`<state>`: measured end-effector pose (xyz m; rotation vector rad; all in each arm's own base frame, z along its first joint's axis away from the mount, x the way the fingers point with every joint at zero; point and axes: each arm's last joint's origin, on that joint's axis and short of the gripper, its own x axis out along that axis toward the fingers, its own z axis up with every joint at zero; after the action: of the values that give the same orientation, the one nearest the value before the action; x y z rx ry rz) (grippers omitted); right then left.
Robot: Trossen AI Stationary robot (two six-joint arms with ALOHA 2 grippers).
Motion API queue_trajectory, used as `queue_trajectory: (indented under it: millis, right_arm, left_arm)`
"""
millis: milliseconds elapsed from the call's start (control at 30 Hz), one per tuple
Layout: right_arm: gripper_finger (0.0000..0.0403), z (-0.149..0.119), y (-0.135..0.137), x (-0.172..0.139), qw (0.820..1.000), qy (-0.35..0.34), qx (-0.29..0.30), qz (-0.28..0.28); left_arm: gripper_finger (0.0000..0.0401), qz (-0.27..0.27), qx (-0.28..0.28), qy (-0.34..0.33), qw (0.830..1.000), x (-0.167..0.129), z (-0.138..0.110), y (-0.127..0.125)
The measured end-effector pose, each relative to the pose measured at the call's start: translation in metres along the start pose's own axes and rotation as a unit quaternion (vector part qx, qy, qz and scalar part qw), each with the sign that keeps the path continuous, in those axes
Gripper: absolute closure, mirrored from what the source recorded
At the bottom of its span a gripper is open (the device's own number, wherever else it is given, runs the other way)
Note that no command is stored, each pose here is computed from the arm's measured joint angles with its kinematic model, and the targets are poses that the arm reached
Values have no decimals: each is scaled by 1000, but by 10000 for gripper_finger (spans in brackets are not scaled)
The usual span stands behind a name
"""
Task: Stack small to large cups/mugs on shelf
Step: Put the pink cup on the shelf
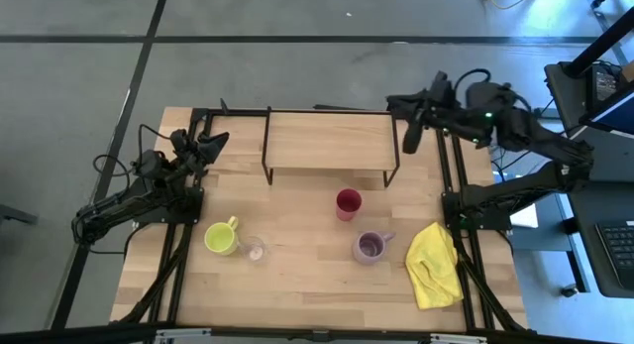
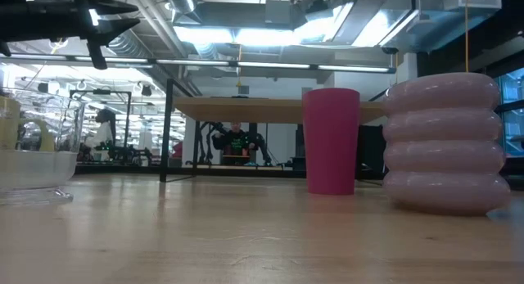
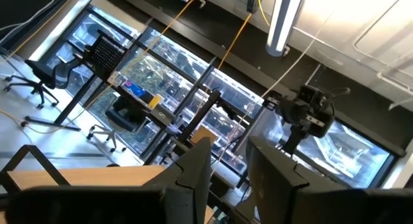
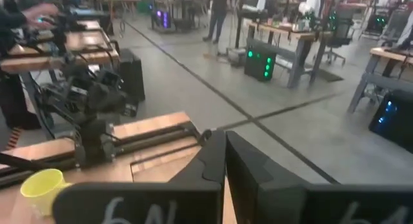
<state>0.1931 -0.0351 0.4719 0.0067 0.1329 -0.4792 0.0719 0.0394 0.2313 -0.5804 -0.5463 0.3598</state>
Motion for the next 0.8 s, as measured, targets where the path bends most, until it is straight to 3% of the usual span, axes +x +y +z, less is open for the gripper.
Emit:
queue_trajectory:
  millis: [200, 467, 700, 800]
  right_arm:
    - [389, -10, 7, 19, 999, 34, -12, 0]
    - [389, -23, 16, 46, 997, 71, 18, -4]
    - [389, -32, -2, 62, 985, 125, 117, -30]
    - [389, -23, -16, 63, 983, 106, 141, -44]
  left_arm:
    - [307, 0, 8, 0, 1000, 0, 0, 0]
    - [307, 0, 8, 0, 1000, 0, 0, 0]
    - [307, 4, 8, 5, 1000, 0, -1, 1]
    - [307, 7, 8, 8, 1000, 0, -2, 1]
